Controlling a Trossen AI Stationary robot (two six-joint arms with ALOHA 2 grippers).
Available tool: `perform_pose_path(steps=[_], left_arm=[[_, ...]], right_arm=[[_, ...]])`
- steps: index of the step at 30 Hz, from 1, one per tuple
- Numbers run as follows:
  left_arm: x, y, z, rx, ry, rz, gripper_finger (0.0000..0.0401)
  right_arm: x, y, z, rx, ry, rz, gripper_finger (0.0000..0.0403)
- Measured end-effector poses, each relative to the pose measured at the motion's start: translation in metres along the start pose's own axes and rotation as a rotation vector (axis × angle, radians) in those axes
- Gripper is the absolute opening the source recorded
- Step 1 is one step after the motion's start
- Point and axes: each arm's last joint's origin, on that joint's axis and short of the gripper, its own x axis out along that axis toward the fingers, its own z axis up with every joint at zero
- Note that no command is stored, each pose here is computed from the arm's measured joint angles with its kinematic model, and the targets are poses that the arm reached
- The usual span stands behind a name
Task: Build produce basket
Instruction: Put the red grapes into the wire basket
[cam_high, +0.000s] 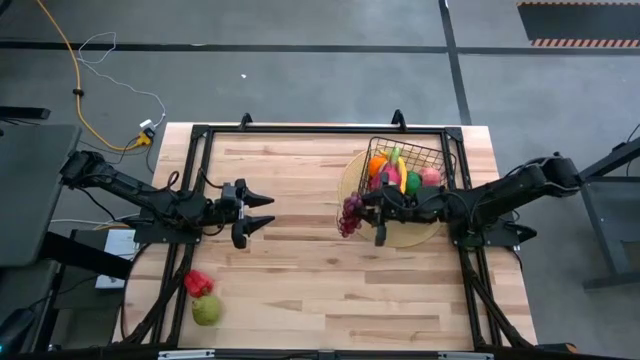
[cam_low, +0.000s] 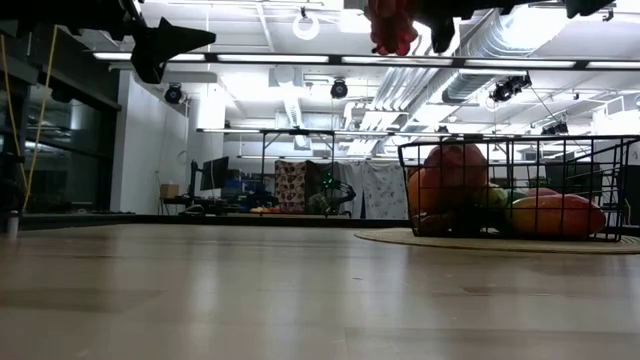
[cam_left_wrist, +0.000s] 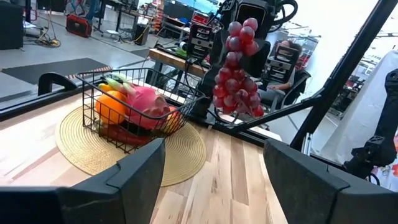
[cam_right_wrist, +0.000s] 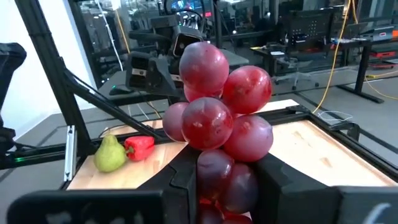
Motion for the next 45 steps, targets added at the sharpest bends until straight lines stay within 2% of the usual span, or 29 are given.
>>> perform_pose_path(steps=[7,10,15,18,22,26,30,35,45], left_arm=[[0.0,0.0,0.0,-0.001,-0.001,0.003,0.0261],[0.0,0.0,0.0,-0.001,-0.001,0.003,0.0261],[0.0,0.0,0.0,-0.001,-0.001,0.003,0.0261],[0.0,0.0,0.0,0.0,-0.001,0.003,0.0261],[0.0,0.0,0.0,0.0,-0.001,0.003,0.0261],[0.0,0.0,0.0,-0.002,-0.001,0.003,0.0261],[0.0,0.0,0.0,-0.009,-0.001,0.003,0.0261],[0.0,0.0,0.0,-0.009,-0.001,0.003,0.0261],[0.0,0.0,0.0,-0.009,-0.001,0.003,0.0261]], right_arm=[[0.0,-0.004,0.0,0.006,-0.008,-0.107,0.0083],[0.0,-0.008,-0.002,0.001,0.01,-0.189,0.0083],[0.002,-0.018,0.007,-0.015,0.085,-0.477,0.0083],[0.0,-0.025,0.015,-0.017,0.189,-0.638,0.0083],[-0.012,-0.035,0.023,0.039,0.332,-0.816,0.0083],[-0.03,-0.045,0.018,0.106,0.424,-0.977,0.0083],[-0.043,-0.055,0.003,0.183,0.47,-1.102,0.0083],[-0.048,-0.063,-0.016,0.268,0.509,-1.143,0.0083],[-0.049,-0.068,-0.033,0.429,0.638,-1.1,0.0083]])
